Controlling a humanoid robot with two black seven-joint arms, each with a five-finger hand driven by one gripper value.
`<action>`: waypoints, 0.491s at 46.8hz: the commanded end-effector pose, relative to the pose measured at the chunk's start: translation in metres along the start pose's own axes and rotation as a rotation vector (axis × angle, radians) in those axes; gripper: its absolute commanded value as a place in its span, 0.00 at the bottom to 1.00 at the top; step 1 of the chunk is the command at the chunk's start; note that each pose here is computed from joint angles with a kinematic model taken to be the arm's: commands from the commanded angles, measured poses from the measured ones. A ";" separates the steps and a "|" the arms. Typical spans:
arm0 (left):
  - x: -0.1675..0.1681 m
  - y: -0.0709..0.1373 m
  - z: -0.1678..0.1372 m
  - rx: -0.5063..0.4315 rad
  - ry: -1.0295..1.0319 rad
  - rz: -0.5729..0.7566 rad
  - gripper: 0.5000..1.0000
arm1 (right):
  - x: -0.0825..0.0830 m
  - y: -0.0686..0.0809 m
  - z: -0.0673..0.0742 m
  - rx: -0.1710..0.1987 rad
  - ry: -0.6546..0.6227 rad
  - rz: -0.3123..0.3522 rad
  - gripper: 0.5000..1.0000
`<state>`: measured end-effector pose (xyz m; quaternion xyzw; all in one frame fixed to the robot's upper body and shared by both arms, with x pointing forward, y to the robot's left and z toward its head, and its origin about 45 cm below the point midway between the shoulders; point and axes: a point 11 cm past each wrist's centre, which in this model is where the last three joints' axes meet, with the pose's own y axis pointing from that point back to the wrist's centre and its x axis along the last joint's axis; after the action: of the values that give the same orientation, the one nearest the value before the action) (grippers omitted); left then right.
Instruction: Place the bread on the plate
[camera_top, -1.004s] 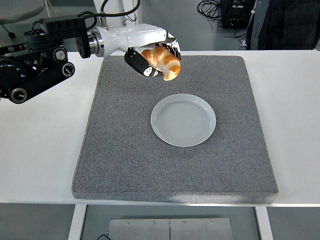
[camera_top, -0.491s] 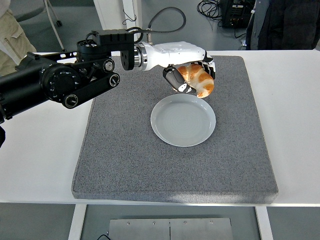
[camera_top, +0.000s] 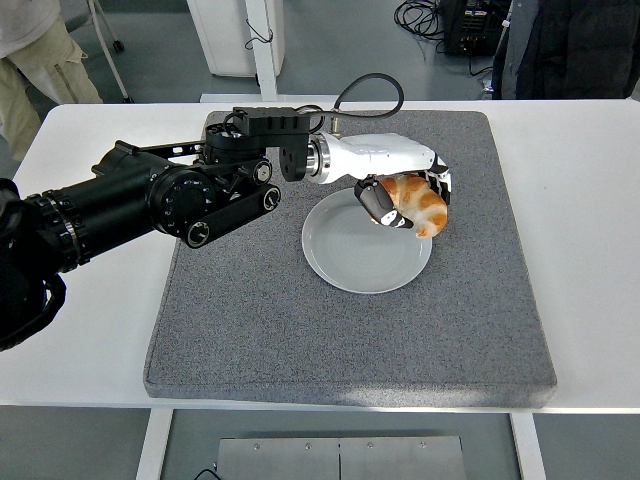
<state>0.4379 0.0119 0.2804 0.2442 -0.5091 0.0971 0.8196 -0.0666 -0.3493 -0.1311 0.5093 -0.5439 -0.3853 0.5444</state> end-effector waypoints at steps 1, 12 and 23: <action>-0.007 0.003 -0.013 0.040 -0.012 -0.003 0.00 | 0.000 0.000 -0.001 0.001 0.000 0.001 1.00; -0.035 0.011 -0.035 0.091 -0.071 -0.034 0.00 | 0.000 0.000 0.000 -0.001 0.000 0.001 1.00; -0.049 0.018 -0.052 0.130 -0.053 -0.038 0.00 | 0.000 0.000 0.000 -0.001 0.000 0.001 1.00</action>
<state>0.4496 0.0560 0.2276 0.3082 -0.5178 0.1092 0.7905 -0.0668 -0.3493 -0.1311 0.5091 -0.5438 -0.3855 0.5445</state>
